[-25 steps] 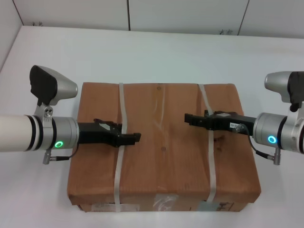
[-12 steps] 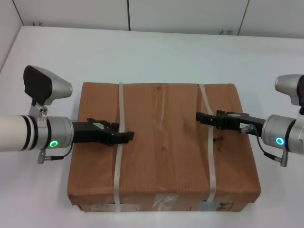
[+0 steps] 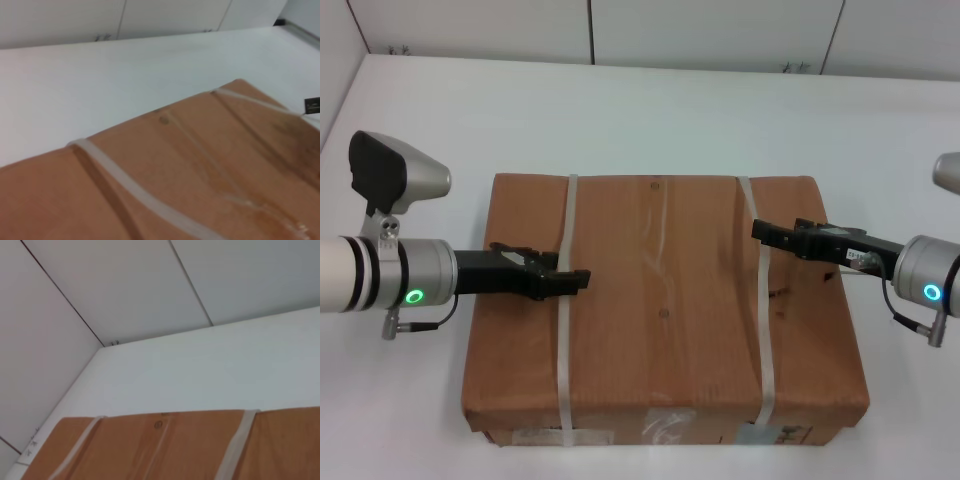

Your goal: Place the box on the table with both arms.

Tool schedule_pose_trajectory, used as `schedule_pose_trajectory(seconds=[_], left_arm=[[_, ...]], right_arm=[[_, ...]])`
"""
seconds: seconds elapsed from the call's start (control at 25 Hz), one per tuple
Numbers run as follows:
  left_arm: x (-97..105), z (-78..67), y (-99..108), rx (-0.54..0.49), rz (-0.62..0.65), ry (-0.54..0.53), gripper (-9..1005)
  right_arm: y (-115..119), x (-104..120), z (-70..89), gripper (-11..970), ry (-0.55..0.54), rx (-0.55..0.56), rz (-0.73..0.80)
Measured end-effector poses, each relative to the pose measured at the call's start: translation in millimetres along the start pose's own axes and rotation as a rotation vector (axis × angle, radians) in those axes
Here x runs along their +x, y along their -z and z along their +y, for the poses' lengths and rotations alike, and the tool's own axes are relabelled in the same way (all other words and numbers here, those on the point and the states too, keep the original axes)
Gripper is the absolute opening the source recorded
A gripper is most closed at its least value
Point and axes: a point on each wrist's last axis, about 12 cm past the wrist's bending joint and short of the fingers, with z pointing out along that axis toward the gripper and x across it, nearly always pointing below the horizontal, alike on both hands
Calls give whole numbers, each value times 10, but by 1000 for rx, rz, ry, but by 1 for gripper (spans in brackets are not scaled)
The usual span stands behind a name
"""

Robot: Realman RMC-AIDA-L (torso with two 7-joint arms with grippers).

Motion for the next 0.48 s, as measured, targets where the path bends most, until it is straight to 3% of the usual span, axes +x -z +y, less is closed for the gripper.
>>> schedule_pose_trajectory(seconds=[0.48], left_arm=[[-47, -54, 53, 79, -38, 13, 630]], right_arm=[[83, -46, -27, 871, 36, -28, -41]])
